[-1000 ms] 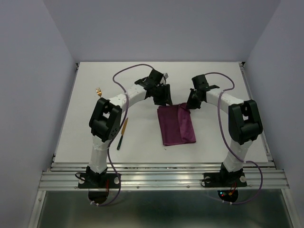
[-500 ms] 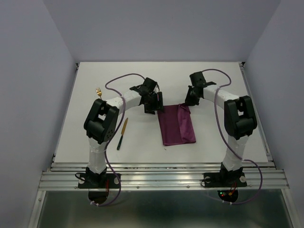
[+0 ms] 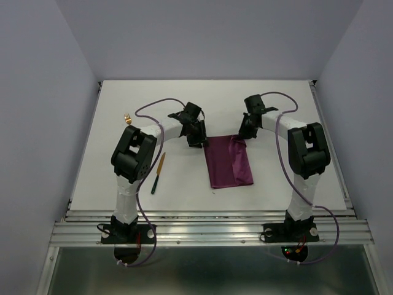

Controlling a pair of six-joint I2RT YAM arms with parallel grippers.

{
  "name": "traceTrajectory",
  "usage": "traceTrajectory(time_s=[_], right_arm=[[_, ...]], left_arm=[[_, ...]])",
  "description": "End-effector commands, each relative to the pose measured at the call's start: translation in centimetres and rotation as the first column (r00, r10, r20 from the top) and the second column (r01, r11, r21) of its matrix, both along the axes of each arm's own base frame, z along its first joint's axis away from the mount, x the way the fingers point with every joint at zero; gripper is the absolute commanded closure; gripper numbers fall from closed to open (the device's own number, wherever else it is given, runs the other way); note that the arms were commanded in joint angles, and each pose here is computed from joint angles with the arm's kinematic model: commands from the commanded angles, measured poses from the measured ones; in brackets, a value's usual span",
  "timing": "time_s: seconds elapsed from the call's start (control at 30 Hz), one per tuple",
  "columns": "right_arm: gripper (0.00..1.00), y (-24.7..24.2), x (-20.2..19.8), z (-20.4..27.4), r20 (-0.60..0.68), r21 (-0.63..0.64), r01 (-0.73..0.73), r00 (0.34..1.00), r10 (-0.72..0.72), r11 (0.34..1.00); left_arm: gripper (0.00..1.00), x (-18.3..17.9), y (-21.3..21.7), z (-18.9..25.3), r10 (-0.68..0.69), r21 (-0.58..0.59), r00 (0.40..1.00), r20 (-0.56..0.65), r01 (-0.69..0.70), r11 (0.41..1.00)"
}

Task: Fold the napkin into a case and place the utensils inside
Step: Pick up the 2/3-rectangle-folded napkin from the center of the board.

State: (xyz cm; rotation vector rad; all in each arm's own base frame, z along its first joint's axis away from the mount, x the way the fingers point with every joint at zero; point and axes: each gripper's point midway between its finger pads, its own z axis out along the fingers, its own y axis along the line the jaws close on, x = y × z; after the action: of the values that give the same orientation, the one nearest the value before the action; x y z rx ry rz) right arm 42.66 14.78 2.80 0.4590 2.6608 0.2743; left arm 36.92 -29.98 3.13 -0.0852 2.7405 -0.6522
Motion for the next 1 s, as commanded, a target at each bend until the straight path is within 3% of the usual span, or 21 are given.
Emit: traceTrajectory(time_s=[0.0, 0.27, 0.47, 0.6, 0.8, 0.97], right_arm=[[0.89, -0.1, -1.1, -1.3, -0.030, -0.009, 0.033, 0.999, -0.033, 0.999], [0.88, -0.3, -1.4, -1.3, -0.025, -0.010, 0.039, 0.999, -0.039, 0.999], [0.87, -0.5, -2.0, -0.8, -0.015, 0.000, 0.060, 0.998, -0.060, 0.998], [0.88, -0.6, -2.7, -0.3, -0.017, 0.018, 0.101, 0.995, -0.100, 0.995], [0.88, -0.6, -3.1, 0.3, -0.009, 0.045, 0.151, 0.989, -0.151, 0.988], [0.88, -0.5, -3.1, 0.9, 0.007, 0.041, 0.171, 0.985, -0.171, 0.984]], left_arm=[[0.54, 0.4, -0.2, -0.9, 0.027, -0.003, 0.999, -0.020, -0.027, 1.000], [0.65, 0.6, -0.3, -2.4, 0.054, 0.020, 0.997, -0.047, -0.053, 0.998], [0.83, 1.3, 0.1, -2.8, 0.106, 0.057, 0.994, -0.042, -0.103, 0.993], [1.00, 2.7, -0.3, -1.8, 0.067, 0.073, 0.998, -0.003, -0.067, 0.995], [1.00, 3.7, -1.2, 0.2, -0.083, 0.083, 0.995, 0.057, 0.078, 0.994], [1.00, 3.4, -1.7, 1.7, -0.132, 0.080, 0.989, 0.071, 0.126, 0.989]])
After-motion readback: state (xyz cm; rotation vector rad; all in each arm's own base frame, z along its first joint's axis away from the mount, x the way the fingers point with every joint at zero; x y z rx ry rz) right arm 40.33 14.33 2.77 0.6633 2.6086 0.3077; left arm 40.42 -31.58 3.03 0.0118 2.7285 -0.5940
